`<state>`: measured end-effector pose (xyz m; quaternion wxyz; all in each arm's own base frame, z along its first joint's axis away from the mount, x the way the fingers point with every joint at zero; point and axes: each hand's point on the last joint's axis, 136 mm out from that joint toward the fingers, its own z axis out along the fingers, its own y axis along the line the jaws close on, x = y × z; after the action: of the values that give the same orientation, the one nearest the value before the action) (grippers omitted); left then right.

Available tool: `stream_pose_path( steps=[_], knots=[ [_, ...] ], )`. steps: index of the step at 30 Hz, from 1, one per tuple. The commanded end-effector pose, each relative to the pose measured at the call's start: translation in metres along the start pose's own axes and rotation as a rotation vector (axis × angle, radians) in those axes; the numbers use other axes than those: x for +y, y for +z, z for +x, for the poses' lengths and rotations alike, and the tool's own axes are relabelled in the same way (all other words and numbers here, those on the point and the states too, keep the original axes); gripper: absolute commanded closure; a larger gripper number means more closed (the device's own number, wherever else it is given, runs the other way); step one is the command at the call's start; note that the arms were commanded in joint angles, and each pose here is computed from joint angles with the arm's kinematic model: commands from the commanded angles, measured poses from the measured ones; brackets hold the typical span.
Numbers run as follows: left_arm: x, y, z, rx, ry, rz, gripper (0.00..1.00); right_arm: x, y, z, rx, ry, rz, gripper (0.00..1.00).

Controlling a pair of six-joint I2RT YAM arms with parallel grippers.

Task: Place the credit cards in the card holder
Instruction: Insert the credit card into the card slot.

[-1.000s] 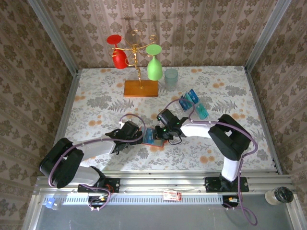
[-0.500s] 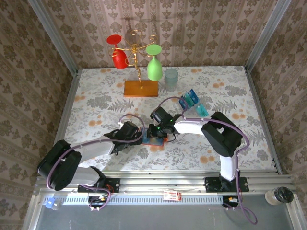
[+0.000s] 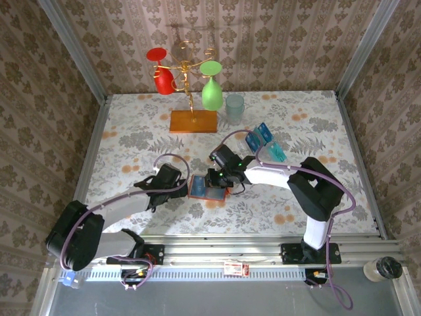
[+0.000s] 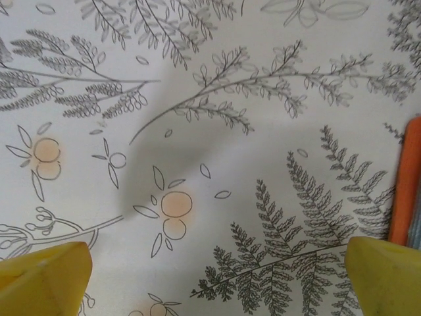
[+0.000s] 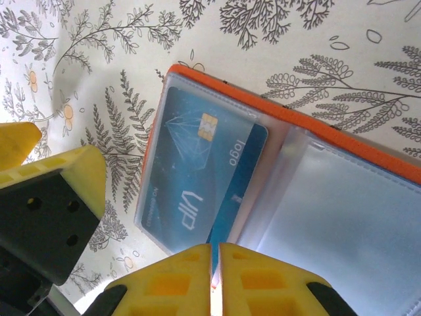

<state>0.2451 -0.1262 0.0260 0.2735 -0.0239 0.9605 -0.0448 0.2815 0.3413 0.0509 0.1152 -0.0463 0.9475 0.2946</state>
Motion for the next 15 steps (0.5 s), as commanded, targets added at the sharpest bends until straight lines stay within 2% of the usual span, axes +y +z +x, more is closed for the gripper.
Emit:
stream_pose_path(
  steps=[1, 15],
  knots=[
    [0.002, 0.005, 0.010, 0.045, 0.024, -0.005, 0.00, -0.012, 0.004, 0.002, 0.006, 0.007, 0.050, 0.89],
    [-0.012, 0.022, 0.022, 0.109, 0.052, 0.033, 0.00, -0.008, 0.018, 0.010, 0.043, -0.004, 0.044, 0.91]
  ],
)
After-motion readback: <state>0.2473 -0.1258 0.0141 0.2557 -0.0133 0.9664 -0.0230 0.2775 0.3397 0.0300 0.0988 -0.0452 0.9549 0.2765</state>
